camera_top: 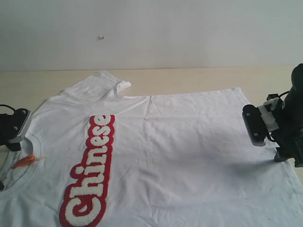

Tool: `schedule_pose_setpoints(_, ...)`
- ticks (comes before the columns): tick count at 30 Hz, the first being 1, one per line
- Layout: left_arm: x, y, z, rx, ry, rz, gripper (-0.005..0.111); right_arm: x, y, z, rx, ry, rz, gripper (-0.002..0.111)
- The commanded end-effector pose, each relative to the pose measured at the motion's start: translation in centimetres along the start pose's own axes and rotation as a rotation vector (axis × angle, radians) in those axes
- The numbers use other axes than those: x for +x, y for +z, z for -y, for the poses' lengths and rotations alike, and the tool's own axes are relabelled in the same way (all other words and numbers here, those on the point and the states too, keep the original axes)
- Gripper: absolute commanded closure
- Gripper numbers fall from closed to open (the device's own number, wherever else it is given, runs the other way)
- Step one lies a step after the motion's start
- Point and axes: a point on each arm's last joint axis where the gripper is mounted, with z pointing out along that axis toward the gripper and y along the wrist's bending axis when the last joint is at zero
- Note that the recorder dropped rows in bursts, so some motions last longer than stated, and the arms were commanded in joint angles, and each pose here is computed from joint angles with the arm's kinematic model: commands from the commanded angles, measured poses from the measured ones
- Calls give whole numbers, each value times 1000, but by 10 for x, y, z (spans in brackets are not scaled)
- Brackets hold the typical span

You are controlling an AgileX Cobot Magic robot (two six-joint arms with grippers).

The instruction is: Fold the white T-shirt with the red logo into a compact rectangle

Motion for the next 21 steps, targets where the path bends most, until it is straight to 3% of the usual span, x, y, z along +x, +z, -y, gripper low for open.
schedule_pose_setpoints(1, 3, 18, 4, 32, 0, -14, 2, 0, 11, -1, -3, -28, -10, 36)
schedule_pose_setpoints(9, 3, 18, 4, 34, 0, -13, 2, -1, 25, -12, -123, 33, -15, 36)
schedule_pose_setpoints(13, 3, 18, 4, 34, 0, -13, 2, -2, 26, -7, -71, 40, 2, 36)
schedule_pose_setpoints(18, 3, 18, 4, 34, 0, -13, 2, -10, 23, 9, 112, 31, 51, 36)
schedule_pose_setpoints(21, 3, 18, 4, 34, -2, -11, 2, -11, 23, 5, 63, 24, 40, 36)
